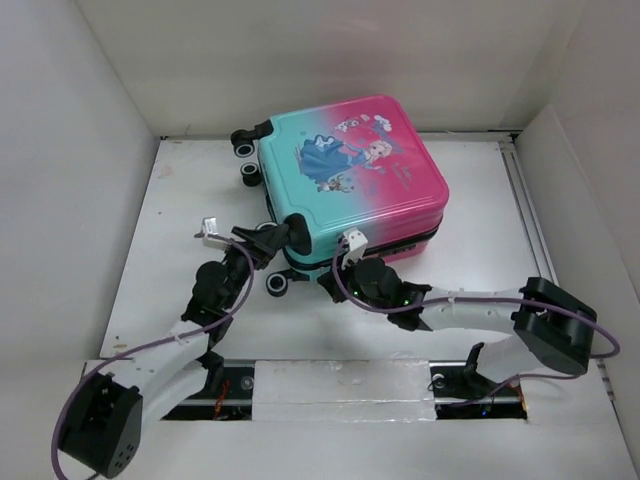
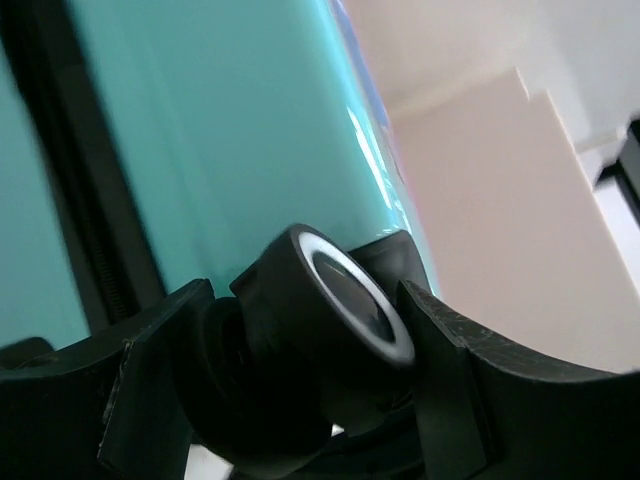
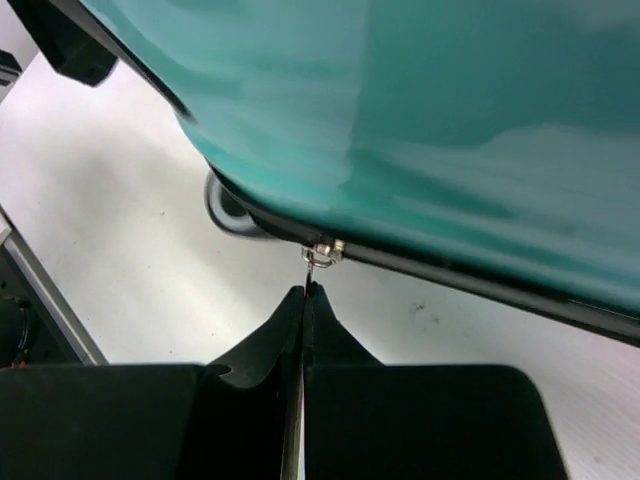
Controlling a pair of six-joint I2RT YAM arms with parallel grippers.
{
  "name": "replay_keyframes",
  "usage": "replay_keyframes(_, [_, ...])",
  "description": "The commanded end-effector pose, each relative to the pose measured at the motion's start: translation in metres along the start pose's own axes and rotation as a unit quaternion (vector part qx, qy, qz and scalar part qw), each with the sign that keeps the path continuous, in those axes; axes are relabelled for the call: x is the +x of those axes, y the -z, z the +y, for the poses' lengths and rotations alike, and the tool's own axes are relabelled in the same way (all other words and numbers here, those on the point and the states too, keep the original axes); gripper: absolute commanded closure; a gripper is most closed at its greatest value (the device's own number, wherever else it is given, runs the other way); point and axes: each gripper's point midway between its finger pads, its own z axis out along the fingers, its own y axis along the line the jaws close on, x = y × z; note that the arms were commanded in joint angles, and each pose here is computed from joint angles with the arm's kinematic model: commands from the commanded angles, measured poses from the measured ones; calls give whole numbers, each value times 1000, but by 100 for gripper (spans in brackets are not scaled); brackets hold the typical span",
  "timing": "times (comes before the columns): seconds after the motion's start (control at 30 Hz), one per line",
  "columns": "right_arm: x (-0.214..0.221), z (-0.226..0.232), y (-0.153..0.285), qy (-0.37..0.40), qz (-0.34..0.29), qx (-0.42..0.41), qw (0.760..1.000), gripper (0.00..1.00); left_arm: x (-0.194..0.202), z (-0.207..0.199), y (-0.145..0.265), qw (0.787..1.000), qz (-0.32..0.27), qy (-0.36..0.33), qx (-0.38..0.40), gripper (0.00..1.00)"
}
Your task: Pack the luggage
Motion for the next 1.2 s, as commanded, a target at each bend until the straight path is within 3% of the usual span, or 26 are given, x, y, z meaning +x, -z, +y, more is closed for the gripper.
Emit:
replay_keyframes(0.0, [-7,42,17,4,-5,-75,997,100,58,-69,-1,984,122,-66,110,100])
replay_keyframes(0.13, [12,59,2,-17,10,-128,992,100,81,-106,-13,979,131,-67,138,100])
replay_keyframes(0.2, [9,78,-5,-33,-11,-171,985,100,88,-117,-18,977,141,-59,151,100])
replay_keyframes(0.3, [22,67,-14,-50,-12,-154,987,100,96,-125,-18,975,152,-51,157,98])
replay_keyframes(0.37, [12,62,-5,-54,-29,-139,988,100,95,-117,-22,977,144,-64,141,73])
replay_keyframes(0.43, [13,41,4,-55,-36,-95,993,100,78,-111,-27,984,105,-87,112,41])
replay_keyframes(0.47, [2,40,12,-53,-51,-90,993,100,73,-101,-28,986,92,-104,87,19])
replay_keyframes(0.53, [10,25,21,-45,-41,-64,996,100,47,-99,-33,991,35,-116,53,3])
replay_keyframes(0.67, [6,11,34,-49,-45,-55,996,100,-21,-70,-51,989,-64,-132,-22,0])
replay_keyframes(0.77, [5,11,36,-50,-40,-59,996,100,-56,-56,-70,987,-92,-117,-56,0])
replay_keyframes(0.8, [6,12,37,-44,-37,-64,996,100,-87,-39,-75,984,-120,-109,-80,0])
replay_keyframes(0.87, [8,15,39,-43,-31,-74,996,100,-113,-34,-86,987,-125,-67,-76,0])
replay_keyframes(0.9, [8,15,39,-43,-31,-74,996,100,-139,0,-90,983,-142,-48,-107,0])
replay_keyframes(0.93, [12,15,40,-42,-25,-76,996,100,-154,-7,-97,985,-151,-32,-76,0])
replay_keyframes(1.0, [13,16,40,-42,-22,-81,996,100,-167,-11,-112,990,-131,9,-45,0])
replay_keyframes(1.07, [17,17,39,-41,-15,-84,995,100,-169,18,-136,992,-105,22,-71,0])
replay_keyframes(1.1, [18,19,40,-41,-12,-89,995,100,-173,2,-150,994,-91,23,-48,0])
replay_keyframes(1.17, [19,18,39,-36,-13,-89,995,100,-164,26,-168,995,-65,48,-64,0])
